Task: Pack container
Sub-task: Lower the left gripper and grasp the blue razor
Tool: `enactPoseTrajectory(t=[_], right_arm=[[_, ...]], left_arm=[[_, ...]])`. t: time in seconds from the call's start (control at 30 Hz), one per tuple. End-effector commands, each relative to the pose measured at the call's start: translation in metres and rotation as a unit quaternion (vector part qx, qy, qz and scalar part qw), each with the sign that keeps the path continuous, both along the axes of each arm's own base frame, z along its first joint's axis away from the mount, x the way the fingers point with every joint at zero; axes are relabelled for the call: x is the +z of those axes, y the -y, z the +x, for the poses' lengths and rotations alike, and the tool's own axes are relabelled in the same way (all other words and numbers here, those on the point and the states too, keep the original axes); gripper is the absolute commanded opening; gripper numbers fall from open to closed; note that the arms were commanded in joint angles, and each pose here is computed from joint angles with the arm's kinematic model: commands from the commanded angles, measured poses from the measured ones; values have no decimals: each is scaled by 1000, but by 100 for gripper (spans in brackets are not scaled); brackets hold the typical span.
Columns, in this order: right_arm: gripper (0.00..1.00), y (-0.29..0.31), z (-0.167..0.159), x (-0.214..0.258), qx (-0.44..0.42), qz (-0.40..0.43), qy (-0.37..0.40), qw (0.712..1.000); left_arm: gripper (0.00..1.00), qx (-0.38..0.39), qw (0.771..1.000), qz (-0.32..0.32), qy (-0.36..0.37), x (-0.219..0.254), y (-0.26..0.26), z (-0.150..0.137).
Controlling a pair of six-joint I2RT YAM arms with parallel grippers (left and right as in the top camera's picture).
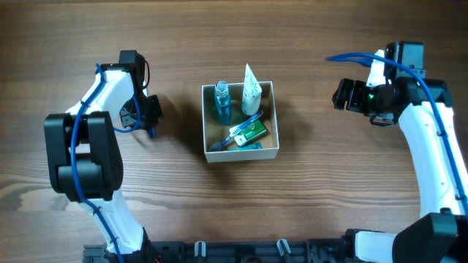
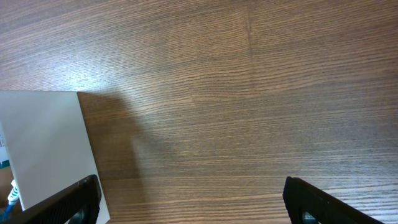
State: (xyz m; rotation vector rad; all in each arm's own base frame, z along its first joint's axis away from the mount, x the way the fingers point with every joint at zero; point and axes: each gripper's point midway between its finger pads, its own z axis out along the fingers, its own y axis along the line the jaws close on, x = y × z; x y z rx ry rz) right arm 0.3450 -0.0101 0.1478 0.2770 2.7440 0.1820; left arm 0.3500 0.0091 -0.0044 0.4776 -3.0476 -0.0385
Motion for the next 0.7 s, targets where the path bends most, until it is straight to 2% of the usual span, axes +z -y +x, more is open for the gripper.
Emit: enactPoseTrajectory(t=[0.0, 0.1, 0.23, 0.47, 0.67], right_arm=[[95, 0, 1, 1, 2, 2, 2, 1000], [95, 0, 1, 1, 2, 2, 2, 1000], [95, 0, 1, 1, 2, 1, 2, 1000], [95, 0, 1, 1, 2, 1, 2, 1000], [95, 0, 1, 1, 2, 1, 2, 1000]], left_arm=[[17, -2, 999, 12, -40, -20, -4, -18], [9, -2, 999, 12, -40, -20, -4, -18], [4, -2, 999, 12, -40, -20, -4, -19], [4, -2, 999, 12, -40, -12, -4, -15], [4, -2, 1000, 12, -7, 36, -4, 7]])
